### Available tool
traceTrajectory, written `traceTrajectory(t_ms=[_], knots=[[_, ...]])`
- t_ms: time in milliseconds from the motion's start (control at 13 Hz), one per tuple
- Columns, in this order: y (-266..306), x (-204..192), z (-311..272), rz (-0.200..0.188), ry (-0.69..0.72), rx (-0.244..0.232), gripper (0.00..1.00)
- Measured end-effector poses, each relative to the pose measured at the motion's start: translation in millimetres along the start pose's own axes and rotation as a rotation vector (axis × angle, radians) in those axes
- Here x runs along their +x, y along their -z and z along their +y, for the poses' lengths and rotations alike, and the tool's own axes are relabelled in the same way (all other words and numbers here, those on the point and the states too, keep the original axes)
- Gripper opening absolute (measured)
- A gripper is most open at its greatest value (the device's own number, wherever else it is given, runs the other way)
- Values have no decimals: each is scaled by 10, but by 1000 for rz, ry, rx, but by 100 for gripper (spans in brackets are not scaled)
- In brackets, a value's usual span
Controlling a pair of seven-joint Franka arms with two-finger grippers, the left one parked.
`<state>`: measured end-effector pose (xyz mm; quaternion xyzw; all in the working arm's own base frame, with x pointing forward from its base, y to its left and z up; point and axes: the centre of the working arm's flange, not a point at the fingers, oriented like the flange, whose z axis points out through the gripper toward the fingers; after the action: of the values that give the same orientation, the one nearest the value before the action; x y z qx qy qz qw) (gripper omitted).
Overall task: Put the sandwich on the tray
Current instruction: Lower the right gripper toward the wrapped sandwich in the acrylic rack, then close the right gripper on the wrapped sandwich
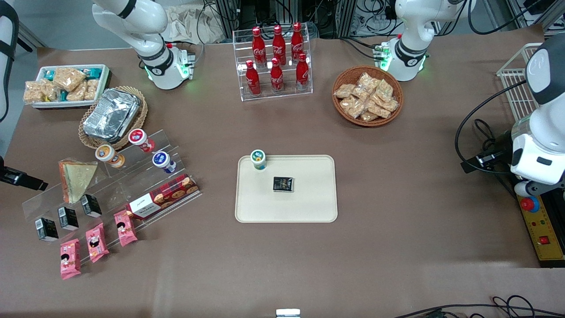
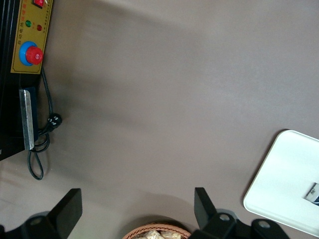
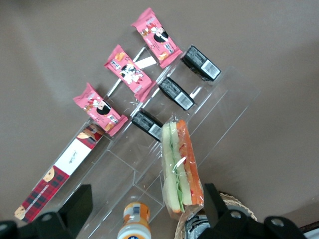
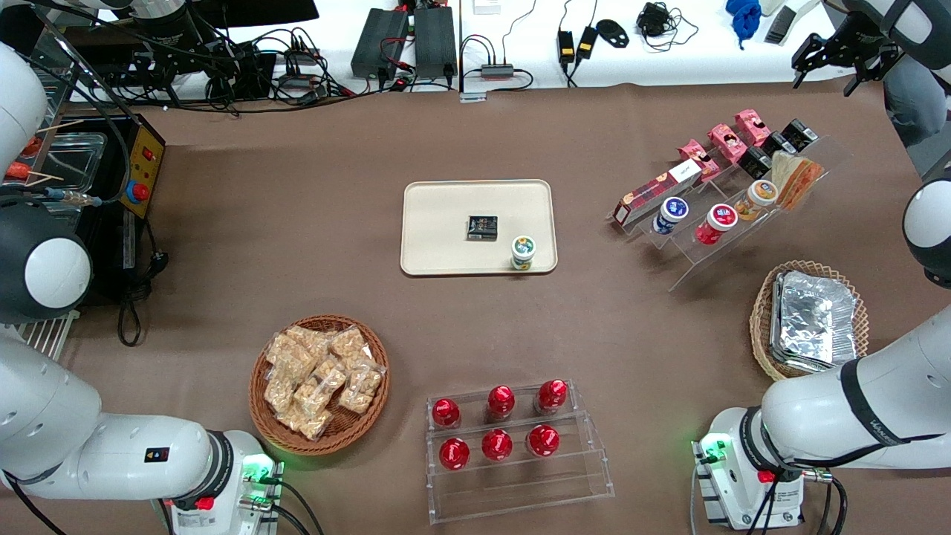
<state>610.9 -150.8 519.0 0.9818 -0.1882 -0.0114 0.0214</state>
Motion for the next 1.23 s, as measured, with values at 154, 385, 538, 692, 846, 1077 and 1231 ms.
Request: traceTrajectory(t_ms=[154, 385, 538, 692, 846, 1077, 1231], knots=[[-171, -15, 26, -4, -16, 0, 100], [-456, -150, 89, 9, -48, 4, 100], [-623, -282, 119, 9, -57, 7, 100], [-736, -355, 187, 5, -70, 7, 100], [-846, -389, 266, -5, -83, 6, 100], [-1062, -436, 385, -10, -103, 7, 100], [-1220, -486, 392, -10, -104, 7, 99]])
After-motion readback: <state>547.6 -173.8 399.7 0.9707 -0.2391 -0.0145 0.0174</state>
